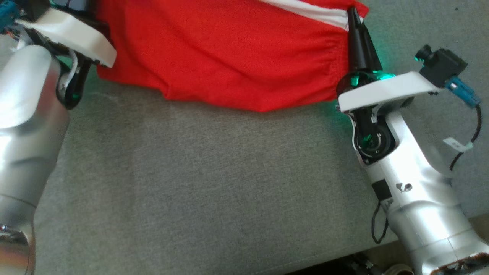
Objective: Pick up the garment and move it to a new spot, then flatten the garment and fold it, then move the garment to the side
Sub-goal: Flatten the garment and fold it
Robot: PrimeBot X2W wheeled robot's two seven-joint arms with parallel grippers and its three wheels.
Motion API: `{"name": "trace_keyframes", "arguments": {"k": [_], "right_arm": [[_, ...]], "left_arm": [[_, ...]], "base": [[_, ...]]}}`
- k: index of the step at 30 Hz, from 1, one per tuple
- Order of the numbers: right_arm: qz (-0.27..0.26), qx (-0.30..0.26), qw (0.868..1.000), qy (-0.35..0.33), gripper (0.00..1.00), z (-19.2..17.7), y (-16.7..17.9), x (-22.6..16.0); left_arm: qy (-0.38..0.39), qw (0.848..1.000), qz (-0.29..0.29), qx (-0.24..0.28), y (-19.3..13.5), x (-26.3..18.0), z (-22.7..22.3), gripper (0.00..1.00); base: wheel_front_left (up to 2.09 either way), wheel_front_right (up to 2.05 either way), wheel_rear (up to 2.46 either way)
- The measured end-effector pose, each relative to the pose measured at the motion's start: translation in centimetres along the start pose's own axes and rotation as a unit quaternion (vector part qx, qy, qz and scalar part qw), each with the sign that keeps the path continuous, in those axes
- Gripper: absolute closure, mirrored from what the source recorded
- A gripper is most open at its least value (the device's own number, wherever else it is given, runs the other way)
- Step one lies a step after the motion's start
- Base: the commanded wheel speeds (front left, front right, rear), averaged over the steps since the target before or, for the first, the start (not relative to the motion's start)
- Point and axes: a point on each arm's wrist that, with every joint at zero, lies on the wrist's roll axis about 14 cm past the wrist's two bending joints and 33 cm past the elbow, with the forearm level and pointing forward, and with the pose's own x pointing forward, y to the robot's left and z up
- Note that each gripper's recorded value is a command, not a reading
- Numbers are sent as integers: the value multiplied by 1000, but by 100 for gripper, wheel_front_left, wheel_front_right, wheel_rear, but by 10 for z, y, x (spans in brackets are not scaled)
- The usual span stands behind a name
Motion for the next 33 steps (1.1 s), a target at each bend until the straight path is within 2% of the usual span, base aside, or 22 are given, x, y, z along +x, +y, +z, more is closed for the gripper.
{"name": "trace_keyframes", "arguments": {"k": [4,5,6,7,8,17,21,24,33], "right_arm": [[1,-4,1000,0,100,1,-1,3],[0,-5,1000,0,85,1,-1,2],[1,-8,1000,0,85,1,-1,2],[2,-12,1000,0,31,1,0,2],[4,-18,1000,0,0,1,1,2],[-9,-90,996,-13,0,14,-9,-12],[-25,-128,991,-17,0,17,-20,-21],[-38,-175,983,-37,0,34,-29,-26],[-90,-212,971,-58,0,54,-60,-49]], "left_arm": [[5,1000,6,2,5,4,-8,100],[8,1000,9,1,7,4,-12,32],[13,1000,13,1,8,3,-16,32],[15,1000,16,1,10,2,-19,0],[16,1000,20,1,11,1,-20,0],[2,999,53,-6,15,-16,-11,0],[6,997,72,-31,13,-31,-22,0],[20,996,72,-53,2,-40,-38,0],[43,994,73,-73,-11,-40,-56,0]], "base": [[0,0,0],[0,0,0],[0,0,0],[0,0,0],[0,0,0],[0,0,0],[0,0,0],[0,0,0],[0,0,0]]}}
